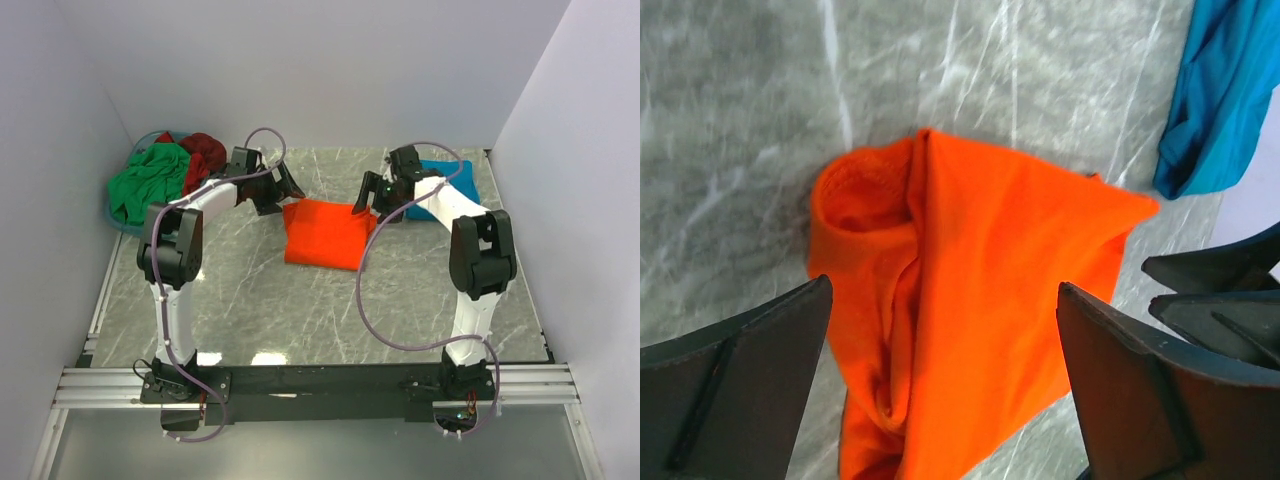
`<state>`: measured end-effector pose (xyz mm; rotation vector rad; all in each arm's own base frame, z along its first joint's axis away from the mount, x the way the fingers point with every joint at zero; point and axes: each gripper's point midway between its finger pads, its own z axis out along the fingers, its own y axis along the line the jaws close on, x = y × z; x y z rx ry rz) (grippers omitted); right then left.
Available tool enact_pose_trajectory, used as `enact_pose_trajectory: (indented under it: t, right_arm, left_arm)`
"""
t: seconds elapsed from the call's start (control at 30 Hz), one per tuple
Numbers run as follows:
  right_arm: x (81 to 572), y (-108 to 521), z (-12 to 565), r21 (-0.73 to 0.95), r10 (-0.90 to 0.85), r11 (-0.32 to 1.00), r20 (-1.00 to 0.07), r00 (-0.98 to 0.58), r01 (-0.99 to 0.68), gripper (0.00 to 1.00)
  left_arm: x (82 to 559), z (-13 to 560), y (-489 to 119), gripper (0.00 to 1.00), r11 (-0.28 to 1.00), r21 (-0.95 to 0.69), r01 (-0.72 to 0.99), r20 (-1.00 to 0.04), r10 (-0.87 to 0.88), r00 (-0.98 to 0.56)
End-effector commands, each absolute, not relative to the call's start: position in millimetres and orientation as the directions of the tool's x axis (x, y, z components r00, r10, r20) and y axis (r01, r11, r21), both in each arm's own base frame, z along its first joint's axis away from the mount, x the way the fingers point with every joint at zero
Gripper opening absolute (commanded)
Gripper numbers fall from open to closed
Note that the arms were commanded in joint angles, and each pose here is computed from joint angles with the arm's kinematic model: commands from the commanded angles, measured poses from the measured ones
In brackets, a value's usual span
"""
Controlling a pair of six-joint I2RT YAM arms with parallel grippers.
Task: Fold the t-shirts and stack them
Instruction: Neatly place the folded tshirt to the corner
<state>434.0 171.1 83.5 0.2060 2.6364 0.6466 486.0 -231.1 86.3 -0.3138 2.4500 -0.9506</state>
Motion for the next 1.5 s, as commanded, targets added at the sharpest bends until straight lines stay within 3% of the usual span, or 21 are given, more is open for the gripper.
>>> enact_pose_trajectory:
  t: [0.0, 0.27, 0.6, 0.67, 0.7, 0.73, 0.8, 0.87, 0.9, 0.97, 1.03, 1.17, 1.27, 1.3, 1.37, 1.4, 1.47]
  right_arm:
    - [440.3, 170.7, 84.7, 0.410, 0.203, 0.912, -0.405, -0.891, 0.021, 0.89]
    - [440.7, 184.4, 55.0, 0.397, 0.183, 0.917, -0.350, -0.918, 0.032, 0.88]
    - [435.3, 218.4, 36.1, 0.485, 0.147, 0.874, -0.285, -0.947, -0.010, 0.75]
    - [434.9, 224.2, 33.6, 0.511, 0.148, 0.860, -0.275, -0.950, -0.014, 0.66]
    - [434.7, 226.4, 34.4, 0.528, 0.147, 0.849, -0.268, -0.952, -0.018, 0.63]
    - [435.7, 229.5, 35.2, 0.540, 0.145, 0.841, -0.271, -0.952, -0.025, 0.54]
    - [437.0, 233.3, 36.4, 0.557, 0.146, 0.830, -0.268, -0.952, -0.030, 0.47]
    - [438.0, 235.2, 37.3, 0.568, 0.141, 0.822, -0.267, -0.953, -0.037, 0.24]
    - [440.7, 234.9, 39.8, 0.567, 0.140, 0.822, -0.277, -0.951, -0.044, 0.17]
    - [444.0, 233.9, 44.8, 0.562, 0.132, 0.825, -0.295, -0.946, -0.060, 0.08]
    - [447.1, 231.9, 48.7, 0.561, 0.131, 0.825, -0.311, -0.941, -0.070, 0.00]
    - [451.3, 226.7, 67.5, 0.581, 0.131, 0.807, -0.353, -0.926, -0.108, 0.00]
    - [454.7, 213.1, 71.5, 0.554, 0.136, 0.825, -0.378, -0.916, -0.106, 0.00]
    - [456.1, 209.5, 73.1, 0.536, 0.123, 0.836, -0.394, -0.911, -0.119, 0.00]
    - [455.0, 201.6, 73.4, 0.505, 0.110, 0.855, -0.401, -0.909, -0.119, 0.00]
    - [456.8, 197.9, 74.9, 0.482, 0.097, 0.867, -0.418, -0.903, -0.130, 0.00]
    - [458.8, 191.2, 78.3, 0.454, 0.086, 0.881, -0.431, -0.898, -0.134, 0.00]
  left_arm:
    - [485.9, 89.2, -237.9, 1.00, 0.704, -0.710, -0.006, -0.357, -0.368, -0.858]
    - [483.8, 63.1, -244.5, 0.99, 0.705, -0.710, -0.008, -0.323, -0.335, -0.885]
    - [477.4, 43.4, -260.8, 0.78, 0.637, -0.770, -0.005, -0.250, -0.309, -0.918]
    - [475.7, 44.6, -265.1, 0.72, 0.615, -0.789, 0.013, -0.245, -0.295, -0.923]
    - [474.1, 43.4, -267.4, 0.64, 0.606, -0.795, 0.019, -0.241, -0.286, -0.927]
    - [473.6, 44.2, -269.0, 0.51, 0.597, -0.802, 0.026, -0.239, -0.281, -0.929]
    - [472.6, 45.0, -272.5, 0.23, 0.576, -0.817, 0.038, -0.234, -0.270, -0.934]
    - [473.2, 44.4, -272.2, 0.12, 0.580, -0.813, 0.044, -0.239, -0.265, -0.934]
    - [473.3, 46.8, -272.9, 0.02, 0.577, -0.815, 0.052, -0.243, -0.259, -0.935]
    - [470.9, 53.0, -276.0, 0.00, 0.555, -0.827, 0.086, -0.256, -0.236, -0.937]
    - [468.5, 60.4, -279.3, 0.00, 0.527, -0.842, 0.117, -0.268, -0.219, -0.938]
    - [468.0, 78.9, -286.6, 0.00, 0.463, -0.866, 0.191, -0.308, -0.192, -0.932]
    - [470.2, 74.2, -283.2, 0.01, 0.505, -0.848, 0.160, -0.297, -0.203, -0.933]
    - [469.0, 70.0, -280.0, 0.20, 0.526, -0.840, 0.135, -0.280, -0.206, -0.938]
    - [469.4, 69.2, -277.5, 0.44, 0.552, -0.823, 0.133, -0.287, -0.202, -0.937]
    - [466.8, 73.0, -276.4, 0.71, 0.562, -0.816, 0.132, -0.288, -0.199, -0.937]
    - [466.7, 79.2, -274.3, 0.99, 0.570, -0.810, 0.135, -0.303, -0.210, -0.930]
